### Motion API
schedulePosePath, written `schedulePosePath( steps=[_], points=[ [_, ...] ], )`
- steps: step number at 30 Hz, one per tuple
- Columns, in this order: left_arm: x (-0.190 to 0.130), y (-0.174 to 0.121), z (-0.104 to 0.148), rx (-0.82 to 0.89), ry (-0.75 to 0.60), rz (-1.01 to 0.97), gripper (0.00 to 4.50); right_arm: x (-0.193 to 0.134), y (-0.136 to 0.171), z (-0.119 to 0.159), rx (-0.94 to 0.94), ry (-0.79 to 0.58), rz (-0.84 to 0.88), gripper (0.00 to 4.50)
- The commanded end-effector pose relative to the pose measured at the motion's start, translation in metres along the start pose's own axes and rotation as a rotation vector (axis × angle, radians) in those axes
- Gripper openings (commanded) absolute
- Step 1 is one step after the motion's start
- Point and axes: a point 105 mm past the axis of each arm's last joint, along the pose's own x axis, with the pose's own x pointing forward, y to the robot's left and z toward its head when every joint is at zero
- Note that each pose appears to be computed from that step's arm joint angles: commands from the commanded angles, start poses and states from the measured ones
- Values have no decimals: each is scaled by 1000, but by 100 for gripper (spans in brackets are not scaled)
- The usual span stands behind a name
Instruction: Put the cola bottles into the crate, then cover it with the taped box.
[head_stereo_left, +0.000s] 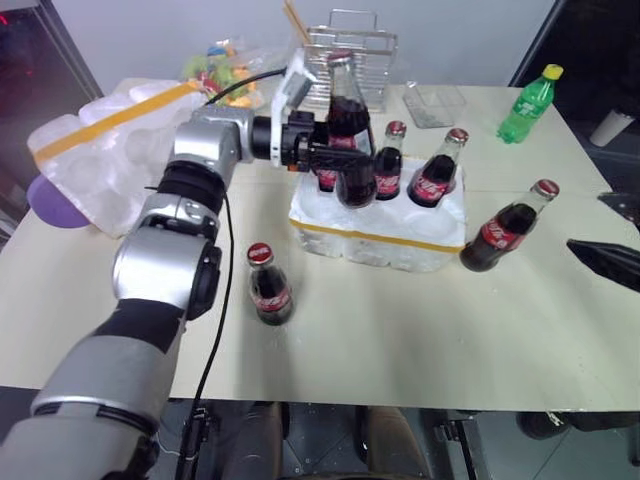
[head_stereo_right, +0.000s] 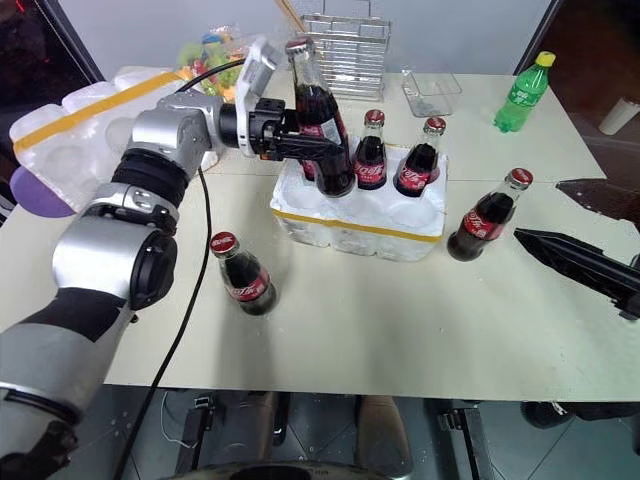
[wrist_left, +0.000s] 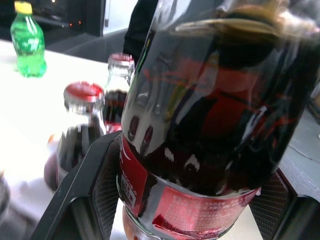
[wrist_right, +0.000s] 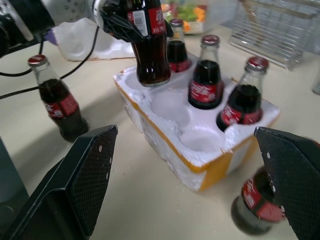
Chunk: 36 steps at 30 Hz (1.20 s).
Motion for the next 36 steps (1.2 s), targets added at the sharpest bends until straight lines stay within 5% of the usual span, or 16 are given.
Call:
schedulePosePath(
  steps=[1, 24, 26, 28, 36],
  points=[
    [8, -6, 34, 115, -63, -35, 279, -7, 4, 8, -36, -34, -30, 450],
    [26, 0, -43, 118, 134, -14, 279, -4, -8, 9, -24, -69, -94, 450],
    [24, 0, -43, 118, 142, -14, 385, -3, -10, 10, -23, -75, -96, 450],
    [20, 2, -43, 130, 147, -3, 444, -1, -11, 9, -23, -77, -94, 450],
    [-4, 4, -18, 104, 84, 20, 444, 6, -13, 7, -18, -77, -69, 450]
  ],
)
